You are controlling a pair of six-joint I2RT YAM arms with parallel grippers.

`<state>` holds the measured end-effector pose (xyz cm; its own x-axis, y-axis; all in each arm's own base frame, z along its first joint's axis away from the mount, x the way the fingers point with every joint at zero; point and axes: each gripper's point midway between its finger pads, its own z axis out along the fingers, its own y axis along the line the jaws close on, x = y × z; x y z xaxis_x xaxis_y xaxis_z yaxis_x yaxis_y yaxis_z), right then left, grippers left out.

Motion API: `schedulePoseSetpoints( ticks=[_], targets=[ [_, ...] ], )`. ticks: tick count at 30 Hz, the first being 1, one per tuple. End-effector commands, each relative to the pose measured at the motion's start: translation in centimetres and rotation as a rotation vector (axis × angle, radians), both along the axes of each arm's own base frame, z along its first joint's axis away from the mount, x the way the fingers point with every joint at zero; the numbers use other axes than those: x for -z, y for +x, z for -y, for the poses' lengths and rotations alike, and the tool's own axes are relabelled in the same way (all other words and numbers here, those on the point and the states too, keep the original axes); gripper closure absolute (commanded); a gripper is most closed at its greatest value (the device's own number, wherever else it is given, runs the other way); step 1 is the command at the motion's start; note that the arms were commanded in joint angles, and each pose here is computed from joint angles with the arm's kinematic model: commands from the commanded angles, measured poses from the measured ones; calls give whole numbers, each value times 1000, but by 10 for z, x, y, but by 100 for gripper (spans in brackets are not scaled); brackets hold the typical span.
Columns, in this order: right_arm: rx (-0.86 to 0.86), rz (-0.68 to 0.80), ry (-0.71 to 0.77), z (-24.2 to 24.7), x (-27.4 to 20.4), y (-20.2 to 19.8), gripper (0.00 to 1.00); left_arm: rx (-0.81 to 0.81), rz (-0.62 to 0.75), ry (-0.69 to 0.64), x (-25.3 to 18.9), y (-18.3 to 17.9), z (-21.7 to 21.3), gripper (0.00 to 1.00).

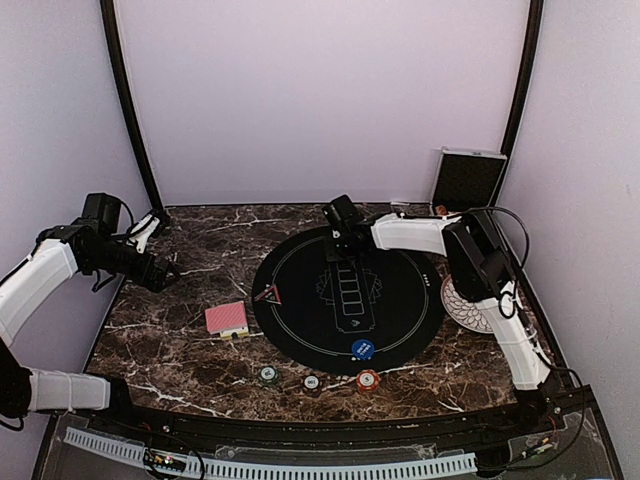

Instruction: Distribute texas hold em gaming equipment

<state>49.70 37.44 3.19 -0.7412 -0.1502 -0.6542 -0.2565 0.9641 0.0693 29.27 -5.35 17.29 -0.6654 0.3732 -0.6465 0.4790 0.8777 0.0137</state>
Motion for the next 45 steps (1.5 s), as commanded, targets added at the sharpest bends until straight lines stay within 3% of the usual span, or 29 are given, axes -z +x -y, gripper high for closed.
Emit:
schedulePoseSetpoints(
  ticks=[1, 6, 11, 16, 22, 27, 45],
  targets=[
    [17, -11, -23, 11, 7, 14, 62, 20, 0, -2, -6, -6, 2, 1],
    [9, 11, -17, 11, -11, 17, 62, 22, -1, -2, -7, -7, 2, 1],
    [-68, 31, 19, 11, -47, -11, 50, 28, -1, -4, -9, -9, 3, 1],
    [-230, 37, 20, 3, -74, -89, 35, 32, -1, -9, -9, -11, 4, 1],
    [-406, -83, -25, 10, -53, -198, 34, 43, -8, -9, -6, -13, 5, 1],
    [-468, -172, -116, 29, -24, -252, 35, 52, -15, -20, -4, -13, 8, 1],
    [-514, -243, -268, 52, 8, -287, 38, 53, -19, -27, -6, -12, 9, 1]
  ],
)
